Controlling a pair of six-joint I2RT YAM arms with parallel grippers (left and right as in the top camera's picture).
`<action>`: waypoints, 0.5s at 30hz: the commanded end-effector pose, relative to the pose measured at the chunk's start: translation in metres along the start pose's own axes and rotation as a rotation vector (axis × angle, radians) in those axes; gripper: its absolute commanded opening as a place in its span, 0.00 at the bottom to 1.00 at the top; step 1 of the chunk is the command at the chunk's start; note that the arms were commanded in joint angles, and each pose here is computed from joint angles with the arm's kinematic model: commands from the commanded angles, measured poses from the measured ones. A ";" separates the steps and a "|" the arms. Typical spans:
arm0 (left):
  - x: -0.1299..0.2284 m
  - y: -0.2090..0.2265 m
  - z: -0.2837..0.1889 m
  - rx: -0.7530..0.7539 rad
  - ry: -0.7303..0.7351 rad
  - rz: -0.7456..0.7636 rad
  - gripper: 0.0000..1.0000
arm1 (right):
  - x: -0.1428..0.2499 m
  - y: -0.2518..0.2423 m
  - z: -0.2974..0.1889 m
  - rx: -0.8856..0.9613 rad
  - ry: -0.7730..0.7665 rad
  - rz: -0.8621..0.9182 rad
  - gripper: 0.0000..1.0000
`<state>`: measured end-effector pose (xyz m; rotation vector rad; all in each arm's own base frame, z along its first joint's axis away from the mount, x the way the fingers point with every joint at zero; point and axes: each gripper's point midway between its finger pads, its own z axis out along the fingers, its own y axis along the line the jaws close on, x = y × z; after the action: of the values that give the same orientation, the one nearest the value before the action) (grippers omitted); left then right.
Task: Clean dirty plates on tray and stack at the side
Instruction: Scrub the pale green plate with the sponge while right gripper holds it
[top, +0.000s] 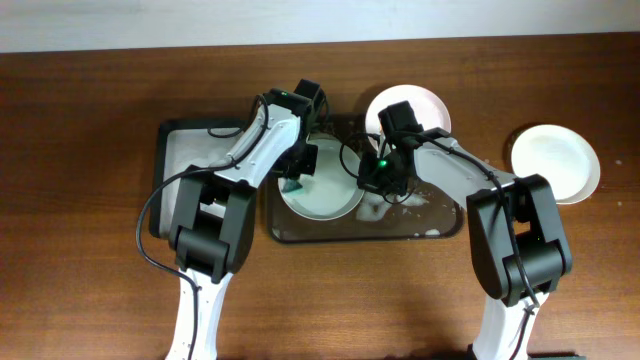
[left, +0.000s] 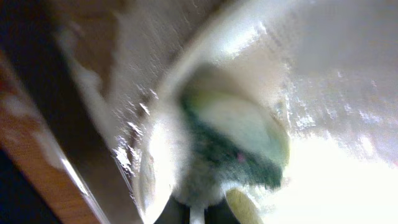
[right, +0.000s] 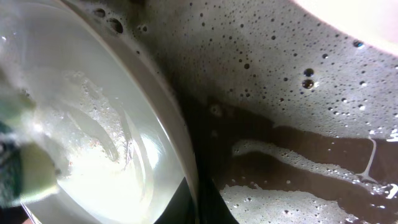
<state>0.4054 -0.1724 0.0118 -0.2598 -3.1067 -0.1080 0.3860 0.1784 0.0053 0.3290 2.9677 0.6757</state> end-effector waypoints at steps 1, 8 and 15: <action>0.017 -0.042 -0.004 0.282 0.092 0.047 0.01 | -0.001 -0.007 0.008 0.034 0.002 0.009 0.04; -0.026 -0.069 -0.012 0.428 -0.089 0.079 0.01 | -0.001 -0.007 0.008 0.034 0.003 0.009 0.04; -0.050 -0.009 0.000 0.073 -0.196 -0.069 0.01 | -0.001 -0.007 0.008 0.034 0.003 0.009 0.04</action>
<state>0.4448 -0.2244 0.0165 -0.2710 -3.2384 0.3513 0.3858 0.1782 0.0052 0.3289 2.9688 0.6746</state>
